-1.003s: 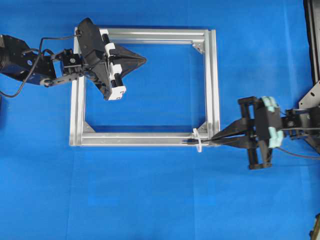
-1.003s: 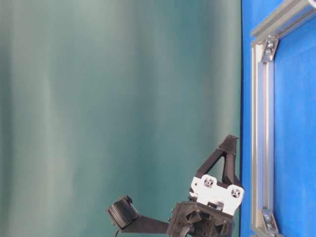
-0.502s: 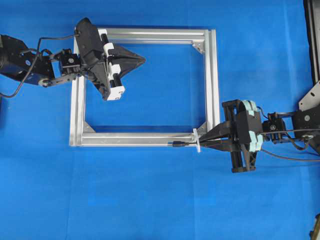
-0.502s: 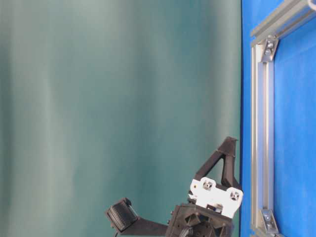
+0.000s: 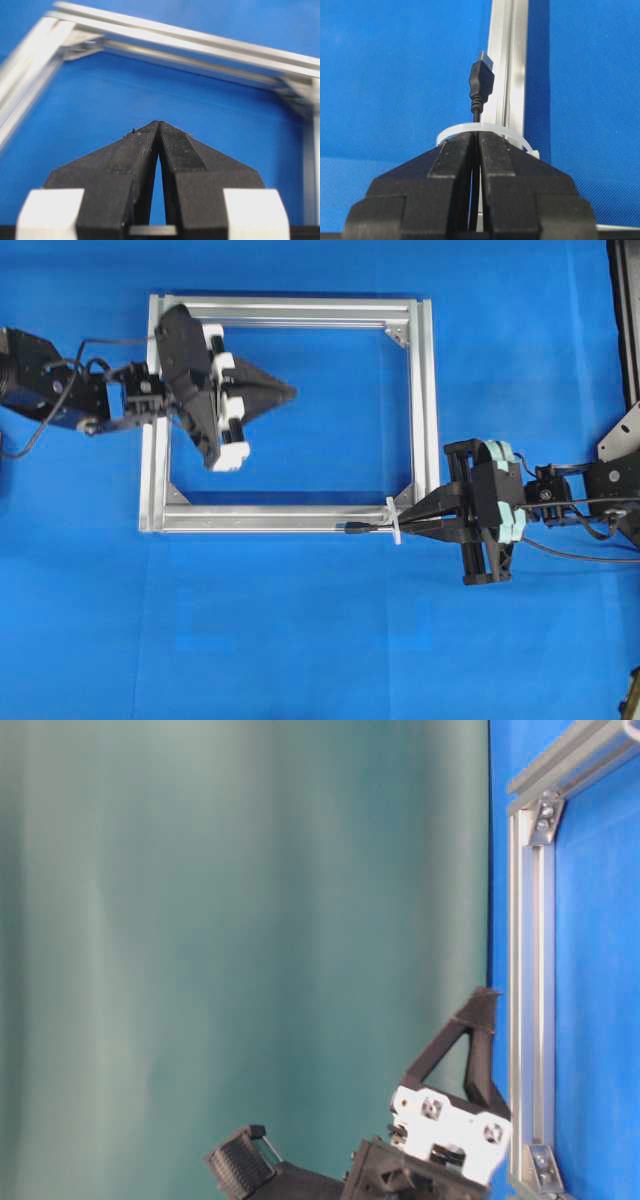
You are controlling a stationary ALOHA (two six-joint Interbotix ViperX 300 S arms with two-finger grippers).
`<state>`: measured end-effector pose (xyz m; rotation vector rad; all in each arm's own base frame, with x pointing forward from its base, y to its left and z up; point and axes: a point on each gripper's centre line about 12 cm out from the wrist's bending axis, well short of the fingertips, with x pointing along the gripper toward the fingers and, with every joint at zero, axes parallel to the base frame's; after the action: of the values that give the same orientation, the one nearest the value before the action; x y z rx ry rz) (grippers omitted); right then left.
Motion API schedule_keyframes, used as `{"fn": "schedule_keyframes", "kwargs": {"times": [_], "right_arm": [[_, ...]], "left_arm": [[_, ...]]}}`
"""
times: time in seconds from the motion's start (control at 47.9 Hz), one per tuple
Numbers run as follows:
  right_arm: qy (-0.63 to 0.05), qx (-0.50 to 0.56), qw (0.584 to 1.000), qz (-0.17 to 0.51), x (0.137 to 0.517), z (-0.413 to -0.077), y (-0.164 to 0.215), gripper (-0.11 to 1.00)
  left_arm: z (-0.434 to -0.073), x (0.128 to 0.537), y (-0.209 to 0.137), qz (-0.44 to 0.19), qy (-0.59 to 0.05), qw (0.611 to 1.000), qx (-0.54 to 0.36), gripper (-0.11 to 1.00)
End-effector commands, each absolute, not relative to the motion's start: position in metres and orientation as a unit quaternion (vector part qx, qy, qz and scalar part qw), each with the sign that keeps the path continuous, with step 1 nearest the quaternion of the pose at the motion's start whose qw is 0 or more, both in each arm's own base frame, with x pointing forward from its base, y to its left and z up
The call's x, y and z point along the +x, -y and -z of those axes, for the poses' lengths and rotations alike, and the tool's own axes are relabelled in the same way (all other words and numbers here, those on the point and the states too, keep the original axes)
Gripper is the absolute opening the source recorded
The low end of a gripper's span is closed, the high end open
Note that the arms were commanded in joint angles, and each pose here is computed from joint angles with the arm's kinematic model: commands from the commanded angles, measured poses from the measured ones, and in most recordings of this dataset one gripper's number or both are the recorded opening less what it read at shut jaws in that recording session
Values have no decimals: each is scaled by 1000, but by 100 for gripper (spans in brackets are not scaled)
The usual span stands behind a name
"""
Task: Insert the wire through the string loop located on the right side.
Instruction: 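Move the left gripper right along the bottom rail toward the loop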
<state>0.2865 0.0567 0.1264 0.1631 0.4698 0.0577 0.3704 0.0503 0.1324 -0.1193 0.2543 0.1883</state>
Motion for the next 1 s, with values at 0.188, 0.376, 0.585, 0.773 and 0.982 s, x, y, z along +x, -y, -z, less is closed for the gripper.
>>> {"fn": "schedule_keyframes", "kwargs": {"times": [0.188, 0.376, 0.585, 0.773, 0.982], "right_arm": [[-217, 84, 972, -29, 291, -134, -57, -3], [-216, 84, 972, -29, 292, -134, -57, -3], [-216, 85, 972, -28, 292, -134, -57, -3], [-216, 84, 972, -29, 292, -134, -57, -3], [-216, 85, 972, -28, 292, -134, -57, -3]], "left_arm": [[-146, 375, 8, -16, -111, 991, -68, 0], [-146, 371, 50, 38, -115, 990, -75, 0], [-147, 368, 72, 67, -117, 988, -74, 0], [-145, 373, 72, 64, -129, 987, -73, 0], [-147, 390, 67, 55, -142, 986, -68, 0]]}}
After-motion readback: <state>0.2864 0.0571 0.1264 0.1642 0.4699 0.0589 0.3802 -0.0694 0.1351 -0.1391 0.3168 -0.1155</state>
